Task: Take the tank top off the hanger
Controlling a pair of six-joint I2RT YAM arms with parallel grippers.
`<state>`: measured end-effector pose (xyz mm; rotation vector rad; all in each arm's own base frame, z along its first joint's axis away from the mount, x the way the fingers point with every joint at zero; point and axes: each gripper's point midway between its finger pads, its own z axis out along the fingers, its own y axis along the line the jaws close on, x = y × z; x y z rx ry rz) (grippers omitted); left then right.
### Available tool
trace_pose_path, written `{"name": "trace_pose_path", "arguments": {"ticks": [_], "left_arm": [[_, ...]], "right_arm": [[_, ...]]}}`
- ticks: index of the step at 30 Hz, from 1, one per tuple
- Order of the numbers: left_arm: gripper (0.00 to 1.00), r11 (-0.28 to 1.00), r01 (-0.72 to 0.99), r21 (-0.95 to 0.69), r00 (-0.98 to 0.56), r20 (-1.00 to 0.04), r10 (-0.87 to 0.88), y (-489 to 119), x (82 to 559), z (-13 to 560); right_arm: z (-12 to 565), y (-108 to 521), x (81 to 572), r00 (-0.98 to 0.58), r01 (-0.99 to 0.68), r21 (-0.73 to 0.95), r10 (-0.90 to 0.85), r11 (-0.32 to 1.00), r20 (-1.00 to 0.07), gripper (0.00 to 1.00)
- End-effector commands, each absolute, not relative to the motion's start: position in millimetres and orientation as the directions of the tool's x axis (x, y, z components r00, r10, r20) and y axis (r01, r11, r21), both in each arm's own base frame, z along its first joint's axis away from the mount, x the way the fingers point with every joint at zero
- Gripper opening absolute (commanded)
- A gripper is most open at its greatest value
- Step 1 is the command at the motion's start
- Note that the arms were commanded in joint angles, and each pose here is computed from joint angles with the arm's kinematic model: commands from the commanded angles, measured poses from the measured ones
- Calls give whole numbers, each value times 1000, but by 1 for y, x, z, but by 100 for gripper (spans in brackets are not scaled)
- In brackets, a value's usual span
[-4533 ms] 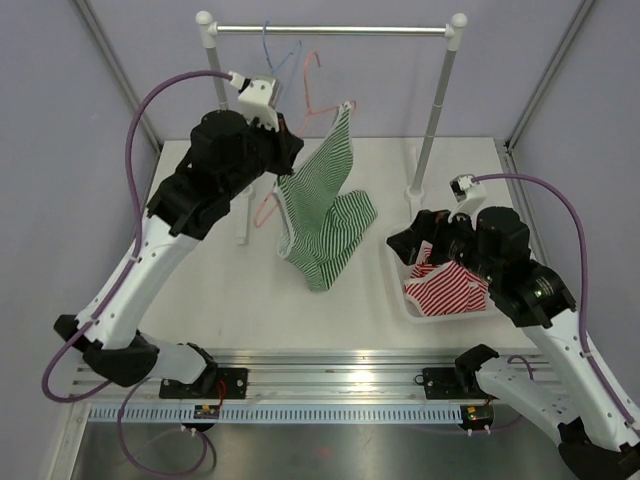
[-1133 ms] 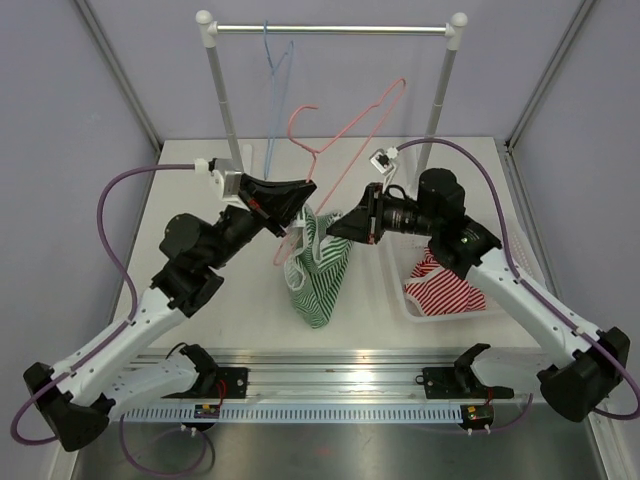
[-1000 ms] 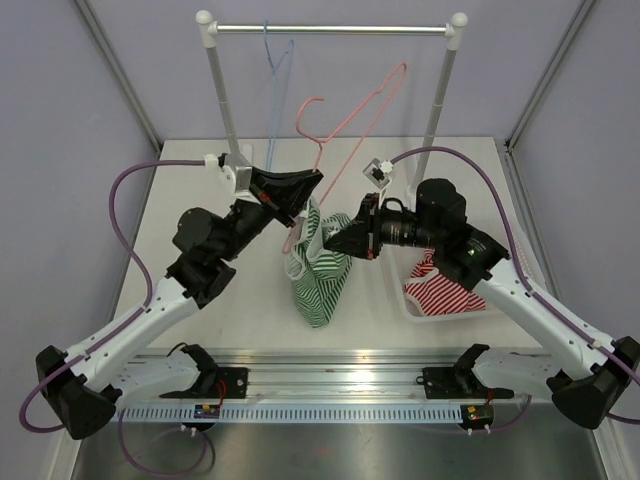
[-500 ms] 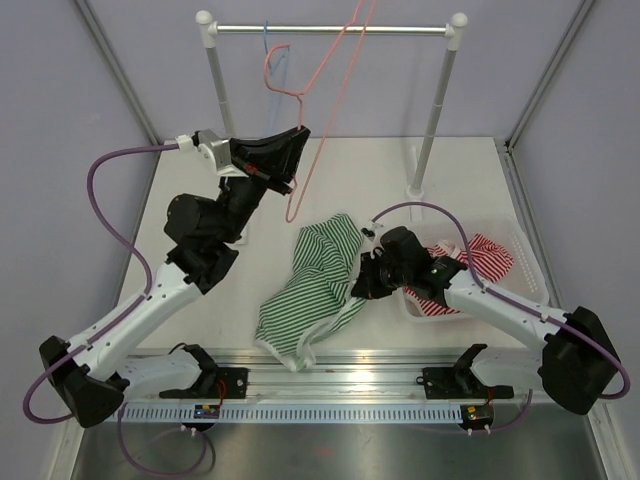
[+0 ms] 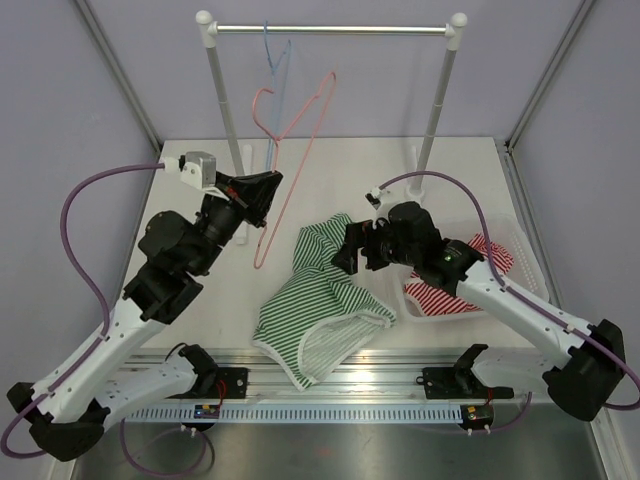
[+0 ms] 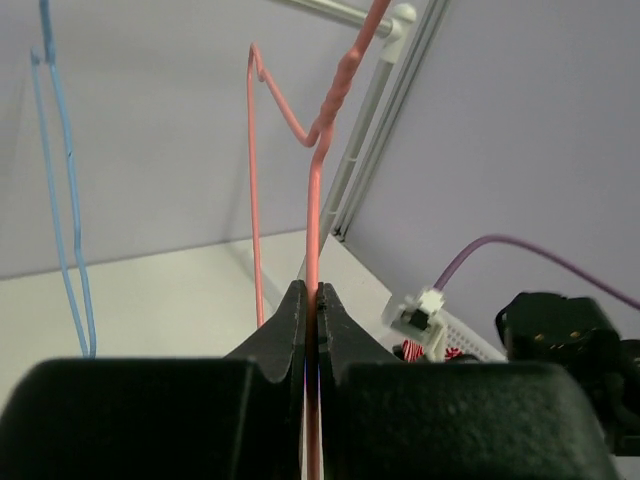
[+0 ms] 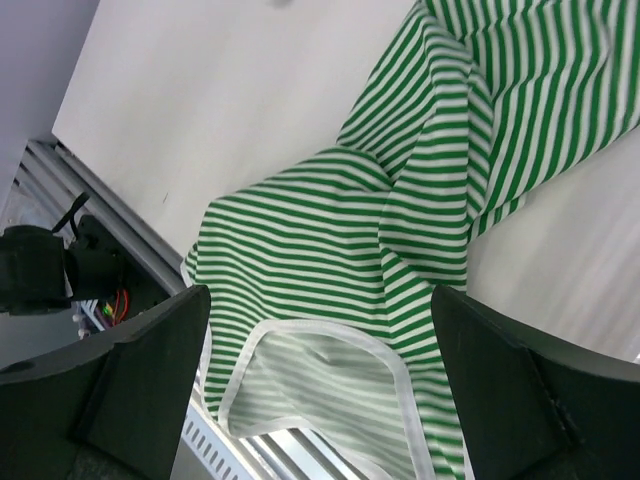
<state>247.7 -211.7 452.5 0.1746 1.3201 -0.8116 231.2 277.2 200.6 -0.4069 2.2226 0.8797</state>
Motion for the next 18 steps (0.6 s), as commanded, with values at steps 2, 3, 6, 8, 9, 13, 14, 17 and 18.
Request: {"name": "trace_pose_path", "arguments": {"ticks": [2,3,6,8,9,13,14,17,18], "left_arm": [[0,758,534,-374,-61,-911,-407,-203,252,434],[0,787,490,-375,-99,-921,-377,-203,260,421],[0,820,428,-379,-145,-925,-352,-208,276,425],[0,847,388,-364,-129,-931,-341,-205,286,446],[0,865,362,-348,-148,-937,-315,-213,299,441],[0,895,290,-339,-133,-940,-313,-216,330,458],[0,898,279,-341,-134,-939,-315,-215,335,461],[0,903,252,-347,-137,-937,-322,-218,362,469],[0,903,250,-350,-135,-936,-325,-218,368,473]], "right_arm": [[252,259,243,-583,-515,395,27,760,-812,99],[258,258,243,-572,-519,391,31,760,-819,100],[267,254,237,-563,-529,393,36,752,-826,99],[270,254,233,-568,-533,401,37,744,-822,100],[271,254,231,-571,-536,410,40,738,-820,99],[275,253,218,-579,-559,438,46,704,-814,100],[272,253,216,-585,-558,443,46,702,-810,99],[270,250,211,-588,-555,454,58,697,-807,99],[270,249,210,-590,-555,458,60,695,-805,99]]}}
